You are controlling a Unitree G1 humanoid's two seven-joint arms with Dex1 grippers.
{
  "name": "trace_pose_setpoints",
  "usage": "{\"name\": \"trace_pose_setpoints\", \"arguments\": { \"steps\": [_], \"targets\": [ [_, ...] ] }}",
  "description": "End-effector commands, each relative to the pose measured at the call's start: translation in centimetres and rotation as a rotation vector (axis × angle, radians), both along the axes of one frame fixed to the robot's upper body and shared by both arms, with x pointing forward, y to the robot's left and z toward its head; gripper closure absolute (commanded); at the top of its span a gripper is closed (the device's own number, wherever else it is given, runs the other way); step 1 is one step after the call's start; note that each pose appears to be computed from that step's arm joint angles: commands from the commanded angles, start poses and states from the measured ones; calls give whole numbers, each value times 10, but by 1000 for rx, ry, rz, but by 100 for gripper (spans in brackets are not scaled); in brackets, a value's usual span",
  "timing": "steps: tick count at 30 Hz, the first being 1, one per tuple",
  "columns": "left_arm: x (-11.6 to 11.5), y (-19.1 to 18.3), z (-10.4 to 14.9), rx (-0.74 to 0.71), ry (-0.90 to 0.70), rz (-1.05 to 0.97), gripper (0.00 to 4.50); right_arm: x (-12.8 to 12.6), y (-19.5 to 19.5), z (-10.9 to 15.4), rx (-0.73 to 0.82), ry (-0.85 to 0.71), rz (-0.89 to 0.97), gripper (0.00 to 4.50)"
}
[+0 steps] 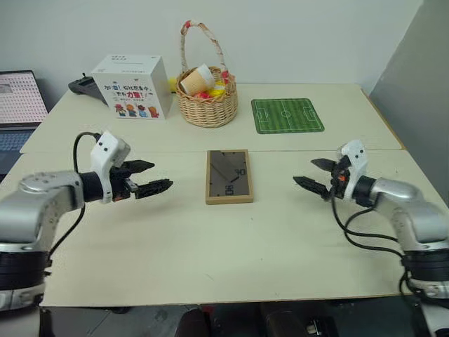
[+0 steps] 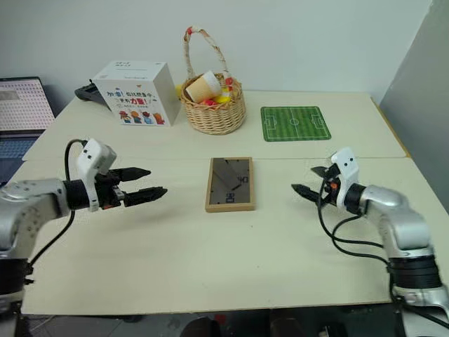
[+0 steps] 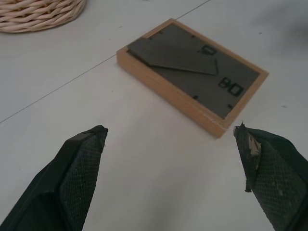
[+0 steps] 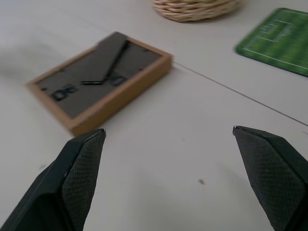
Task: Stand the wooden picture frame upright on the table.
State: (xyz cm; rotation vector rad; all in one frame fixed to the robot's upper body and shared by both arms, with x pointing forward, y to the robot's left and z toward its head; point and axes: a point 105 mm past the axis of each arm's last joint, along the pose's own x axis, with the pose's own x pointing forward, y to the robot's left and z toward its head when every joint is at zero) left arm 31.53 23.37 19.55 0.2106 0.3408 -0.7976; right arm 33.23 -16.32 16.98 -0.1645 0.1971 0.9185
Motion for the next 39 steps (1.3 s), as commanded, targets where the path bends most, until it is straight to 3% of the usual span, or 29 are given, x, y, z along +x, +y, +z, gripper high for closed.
{"name": "trace_pose_setpoints", "arguments": {
  "steps": [1,7,11,19,28,32,39],
  "targets": [
    [1,4,11,55,-21,-21,0,-4,6,15,-16,-3,90,1],
    [11,-4,9,26,-61,20,0,9,11,13,-34,-36,34,1],
    [34,-3,-9,2,-114,160,0,25,26,8,15,-74,-48,1],
    [76,-30,-28,-47,-198,355,188,74,45,-20,7,-118,-341,199],
    [89,-68,-61,-5,-212,397,384,83,83,-46,-4,-110,-312,424],
    [82,-91,-67,-45,-182,333,449,75,107,-41,57,-90,-231,450],
    [62,-104,-75,-27,-121,224,449,44,133,-44,106,-23,-67,450]
  ]
}}
